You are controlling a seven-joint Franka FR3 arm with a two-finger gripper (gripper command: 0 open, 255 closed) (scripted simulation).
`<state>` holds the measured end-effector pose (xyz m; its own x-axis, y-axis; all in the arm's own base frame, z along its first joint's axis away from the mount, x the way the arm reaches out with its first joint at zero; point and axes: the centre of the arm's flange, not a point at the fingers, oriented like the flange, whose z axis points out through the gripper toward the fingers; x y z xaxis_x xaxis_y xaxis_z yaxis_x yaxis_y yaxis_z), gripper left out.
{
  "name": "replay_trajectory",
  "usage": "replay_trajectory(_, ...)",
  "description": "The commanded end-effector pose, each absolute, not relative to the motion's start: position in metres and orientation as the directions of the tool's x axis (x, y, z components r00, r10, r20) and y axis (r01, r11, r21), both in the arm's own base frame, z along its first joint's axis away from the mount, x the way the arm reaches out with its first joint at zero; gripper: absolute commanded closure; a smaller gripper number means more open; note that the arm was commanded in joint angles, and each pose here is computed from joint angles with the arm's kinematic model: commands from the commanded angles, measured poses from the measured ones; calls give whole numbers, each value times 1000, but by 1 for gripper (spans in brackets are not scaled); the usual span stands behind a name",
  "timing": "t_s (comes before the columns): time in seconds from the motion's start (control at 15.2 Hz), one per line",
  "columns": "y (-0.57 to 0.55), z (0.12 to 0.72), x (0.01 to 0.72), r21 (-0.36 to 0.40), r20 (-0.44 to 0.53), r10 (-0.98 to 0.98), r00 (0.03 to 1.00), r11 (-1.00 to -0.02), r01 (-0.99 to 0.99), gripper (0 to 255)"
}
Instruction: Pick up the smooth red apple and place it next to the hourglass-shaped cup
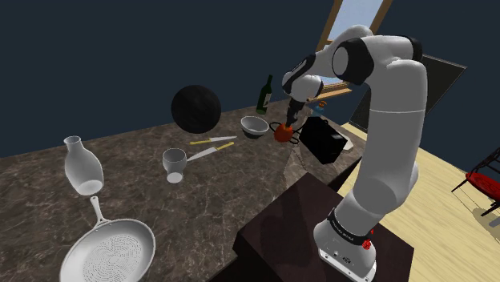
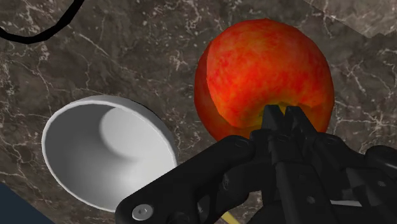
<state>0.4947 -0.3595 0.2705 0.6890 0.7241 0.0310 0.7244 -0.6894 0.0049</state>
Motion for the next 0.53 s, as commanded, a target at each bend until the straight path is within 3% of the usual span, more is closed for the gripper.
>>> replay_trajectory(0.0, -359, 281, 495, 5, 31, 724, 689, -689, 724, 255)
replay_trajectory(0.46, -359, 318, 495, 5, 31, 724, 689, -689, 724, 255)
